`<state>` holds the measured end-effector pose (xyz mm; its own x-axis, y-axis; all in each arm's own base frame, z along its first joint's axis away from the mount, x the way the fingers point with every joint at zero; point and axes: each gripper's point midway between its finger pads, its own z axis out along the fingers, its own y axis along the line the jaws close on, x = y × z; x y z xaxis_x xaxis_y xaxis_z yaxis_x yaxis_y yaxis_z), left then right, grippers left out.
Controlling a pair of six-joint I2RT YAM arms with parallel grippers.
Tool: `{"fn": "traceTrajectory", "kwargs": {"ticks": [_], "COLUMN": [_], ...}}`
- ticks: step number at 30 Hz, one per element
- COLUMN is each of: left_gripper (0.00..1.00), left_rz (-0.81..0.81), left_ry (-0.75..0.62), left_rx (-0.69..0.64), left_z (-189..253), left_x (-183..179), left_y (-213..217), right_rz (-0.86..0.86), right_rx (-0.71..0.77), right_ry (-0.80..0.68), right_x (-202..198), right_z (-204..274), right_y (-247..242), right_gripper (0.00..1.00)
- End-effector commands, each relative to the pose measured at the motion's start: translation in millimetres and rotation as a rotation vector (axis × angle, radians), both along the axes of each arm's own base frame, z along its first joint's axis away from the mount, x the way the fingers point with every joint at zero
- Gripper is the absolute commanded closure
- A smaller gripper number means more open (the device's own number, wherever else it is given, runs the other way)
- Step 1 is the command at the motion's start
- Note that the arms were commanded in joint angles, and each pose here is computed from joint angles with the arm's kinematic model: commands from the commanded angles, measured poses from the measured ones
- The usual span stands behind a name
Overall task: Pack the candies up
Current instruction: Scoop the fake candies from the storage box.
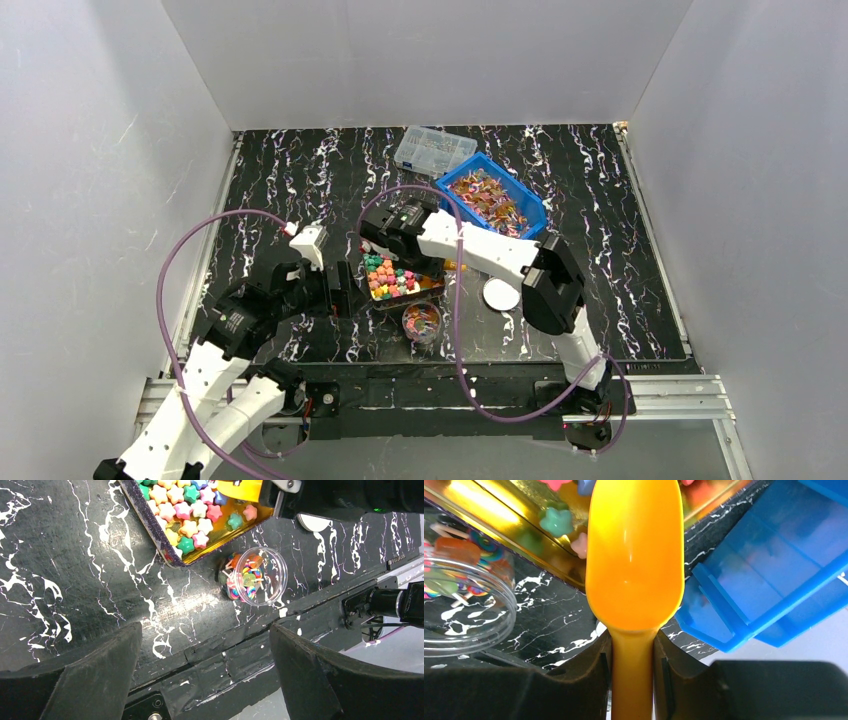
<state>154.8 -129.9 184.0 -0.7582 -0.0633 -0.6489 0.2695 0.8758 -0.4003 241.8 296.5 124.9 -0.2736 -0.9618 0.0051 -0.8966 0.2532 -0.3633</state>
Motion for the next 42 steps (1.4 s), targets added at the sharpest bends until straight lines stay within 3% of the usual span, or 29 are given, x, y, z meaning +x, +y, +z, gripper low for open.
{"fn": "traceTrajectory", "kwargs": {"ticks": [1, 12, 25, 42], "left_gripper": [0.02, 0.02, 0.02, 0.02], "left_rz": [-0.007, 0.001, 0.022, 0.048], "left_ry": [-0.006, -0.014, -0.032, -0.050], "left_rx": [-0.004, -0.003, -0.001, 0.001], "left_z": [-1.3, -0.8, 0.7, 2.8], "left_x": [-1.8, -1.4, -0.4, 0.3], "left_y": [0.4, 2.1, 5.6, 10.0], "right_rz": [0.000, 0.021, 0.028, -0.024], "right_rx": [-0.014, 0.047, 0.331, 0.605], "right_ry": [-0.012, 0.053, 0.097, -0.055], "right_x": [0.5, -5.6, -11.5, -3.8], "right_z": [1.6, -22.2, -35.7, 2.4], "right_y": [6.8, 39.5, 87.1, 82.2], "right_gripper": [0.99, 0.99, 0.99, 0.99]}}
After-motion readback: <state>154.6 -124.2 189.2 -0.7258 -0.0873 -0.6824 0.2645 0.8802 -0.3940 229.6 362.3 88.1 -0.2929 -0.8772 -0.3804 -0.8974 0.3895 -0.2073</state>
